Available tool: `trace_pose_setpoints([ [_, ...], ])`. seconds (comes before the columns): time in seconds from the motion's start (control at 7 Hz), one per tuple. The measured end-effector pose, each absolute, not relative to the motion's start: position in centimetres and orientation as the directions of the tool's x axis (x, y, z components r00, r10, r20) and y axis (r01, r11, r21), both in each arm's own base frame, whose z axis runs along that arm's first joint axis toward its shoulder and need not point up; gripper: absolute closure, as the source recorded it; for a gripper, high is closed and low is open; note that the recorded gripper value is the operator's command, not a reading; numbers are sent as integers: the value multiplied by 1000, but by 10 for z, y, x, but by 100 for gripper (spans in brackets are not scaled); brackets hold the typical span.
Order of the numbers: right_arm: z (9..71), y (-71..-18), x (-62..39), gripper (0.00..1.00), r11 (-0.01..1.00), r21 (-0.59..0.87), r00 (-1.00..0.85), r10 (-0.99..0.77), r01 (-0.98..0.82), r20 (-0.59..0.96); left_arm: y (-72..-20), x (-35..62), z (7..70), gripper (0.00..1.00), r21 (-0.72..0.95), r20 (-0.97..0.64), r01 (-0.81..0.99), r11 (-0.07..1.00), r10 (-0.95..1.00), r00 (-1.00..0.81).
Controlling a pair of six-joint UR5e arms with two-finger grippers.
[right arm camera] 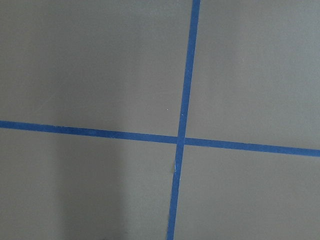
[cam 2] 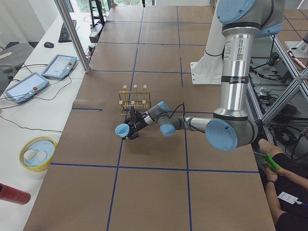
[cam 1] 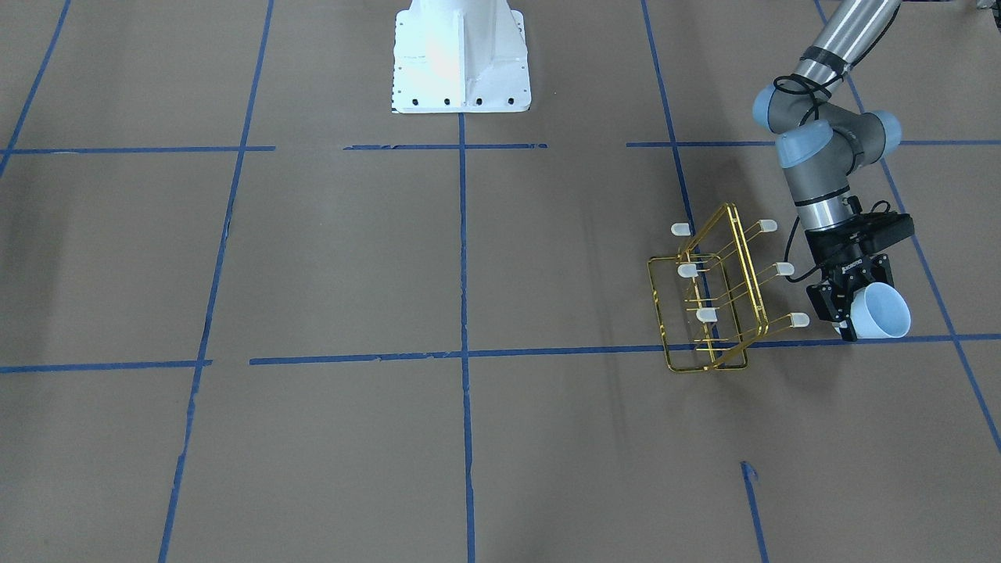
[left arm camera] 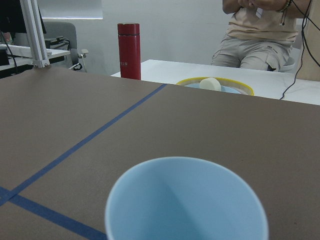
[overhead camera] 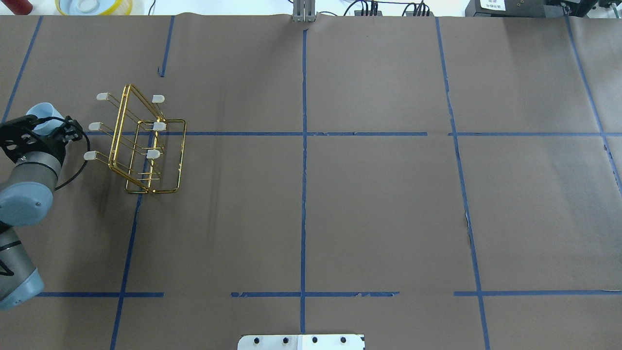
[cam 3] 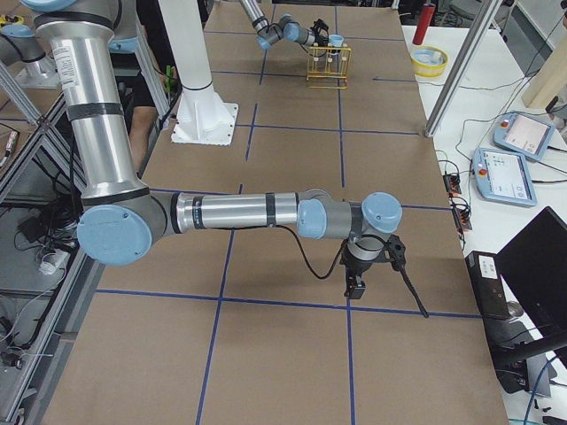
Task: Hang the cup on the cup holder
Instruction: 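Lift the cup with the left gripper and tilt it sideways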
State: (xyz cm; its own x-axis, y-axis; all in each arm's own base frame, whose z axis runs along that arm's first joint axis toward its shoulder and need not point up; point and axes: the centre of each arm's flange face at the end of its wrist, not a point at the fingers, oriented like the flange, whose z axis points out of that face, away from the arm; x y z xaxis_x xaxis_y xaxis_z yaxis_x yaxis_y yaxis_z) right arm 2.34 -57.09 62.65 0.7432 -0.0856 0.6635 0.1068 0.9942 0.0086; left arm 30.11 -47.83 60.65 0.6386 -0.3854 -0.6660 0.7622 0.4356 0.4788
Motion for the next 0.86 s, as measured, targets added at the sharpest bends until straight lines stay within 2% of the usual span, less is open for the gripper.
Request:
trace_pose_setpoints([
  [0.43, 626, -571, 23, 0, 994, 9, 743, -86, 107, 663, -468, 226, 568, 100, 424, -738, 764, 486, -303, 603],
  [0.86, 627, -571, 24, 0, 994, 8, 743, -85, 107, 664, -435, 160, 531, 100, 312, -880, 800, 512, -161, 446],
])
